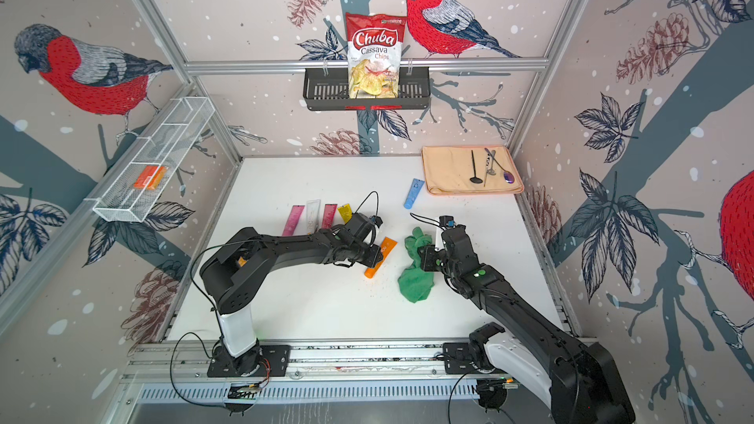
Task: Wipe the surface of the toothpaste tube
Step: Adjust the toothpaste at the center of the board, then wipe the dirt from the toothpaste tube.
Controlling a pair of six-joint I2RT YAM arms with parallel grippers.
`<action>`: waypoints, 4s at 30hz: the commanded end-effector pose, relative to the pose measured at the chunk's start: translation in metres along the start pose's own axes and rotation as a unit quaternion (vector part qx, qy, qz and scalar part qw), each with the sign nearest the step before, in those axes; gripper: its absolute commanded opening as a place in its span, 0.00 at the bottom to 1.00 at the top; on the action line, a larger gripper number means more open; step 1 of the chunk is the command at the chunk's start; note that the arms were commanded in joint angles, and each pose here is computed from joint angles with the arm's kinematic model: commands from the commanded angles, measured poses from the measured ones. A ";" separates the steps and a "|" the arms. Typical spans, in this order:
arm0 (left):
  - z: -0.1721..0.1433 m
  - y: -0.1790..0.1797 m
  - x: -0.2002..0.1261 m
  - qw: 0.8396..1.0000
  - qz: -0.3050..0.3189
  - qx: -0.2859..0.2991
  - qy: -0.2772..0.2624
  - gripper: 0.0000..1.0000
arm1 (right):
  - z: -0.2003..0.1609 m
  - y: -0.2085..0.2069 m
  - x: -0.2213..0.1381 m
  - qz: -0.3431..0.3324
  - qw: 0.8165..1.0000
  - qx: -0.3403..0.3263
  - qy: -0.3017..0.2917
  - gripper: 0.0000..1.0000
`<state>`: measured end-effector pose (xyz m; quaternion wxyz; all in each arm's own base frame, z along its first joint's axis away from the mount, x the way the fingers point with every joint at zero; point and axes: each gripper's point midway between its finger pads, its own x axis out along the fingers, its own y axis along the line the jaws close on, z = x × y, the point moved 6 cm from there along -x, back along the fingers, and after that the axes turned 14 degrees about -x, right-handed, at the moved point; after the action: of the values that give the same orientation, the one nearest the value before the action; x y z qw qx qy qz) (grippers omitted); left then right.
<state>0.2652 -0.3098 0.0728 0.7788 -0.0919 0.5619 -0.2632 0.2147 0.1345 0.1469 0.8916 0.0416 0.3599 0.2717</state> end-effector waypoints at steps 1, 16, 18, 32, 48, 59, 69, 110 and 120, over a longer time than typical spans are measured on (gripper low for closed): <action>-0.016 0.030 -0.010 0.993 0.115 -0.016 0.018 0.14 | 0.007 0.004 -0.002 0.013 1.000 -0.006 -0.020 0.04; -0.004 0.066 -0.045 0.824 0.554 0.054 -0.107 0.17 | 0.009 0.006 -0.006 0.018 0.999 -0.007 -0.028 0.04; -0.009 0.055 -0.030 0.826 0.550 0.067 -0.106 0.18 | 0.009 0.006 -0.006 0.018 0.999 -0.007 -0.028 0.04; -0.029 -0.024 0.008 0.944 0.314 0.061 -0.077 0.51 | 0.009 0.006 -0.005 0.020 0.999 -0.007 -0.026 0.04; -0.020 0.016 -0.103 0.964 0.171 -0.070 -0.190 0.70 | 0.020 0.017 0.003 0.049 0.998 -0.015 -0.027 0.04; -0.035 0.040 -0.062 0.974 0.148 -0.090 -0.143 0.75 | 0.030 0.032 0.016 0.056 0.998 -0.027 -0.011 0.04; -0.022 0.034 -0.036 0.984 0.127 -0.042 -0.117 0.45 | 0.029 0.028 0.016 0.043 0.999 -0.032 -0.003 0.04; -0.045 0.025 -0.028 0.987 0.106 0.109 -0.042 0.27 | 0.000 0.068 0.111 0.150 0.982 -0.039 0.109 0.04; -0.046 0.024 -0.024 0.988 0.101 0.115 -0.034 0.22 | 0.010 0.106 0.116 0.262 0.961 -0.022 0.083 0.03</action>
<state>0.2281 -0.2668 0.0691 0.8361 0.0436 0.4992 -0.2231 0.2451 0.2682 0.0906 0.7810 0.0483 0.4393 0.4413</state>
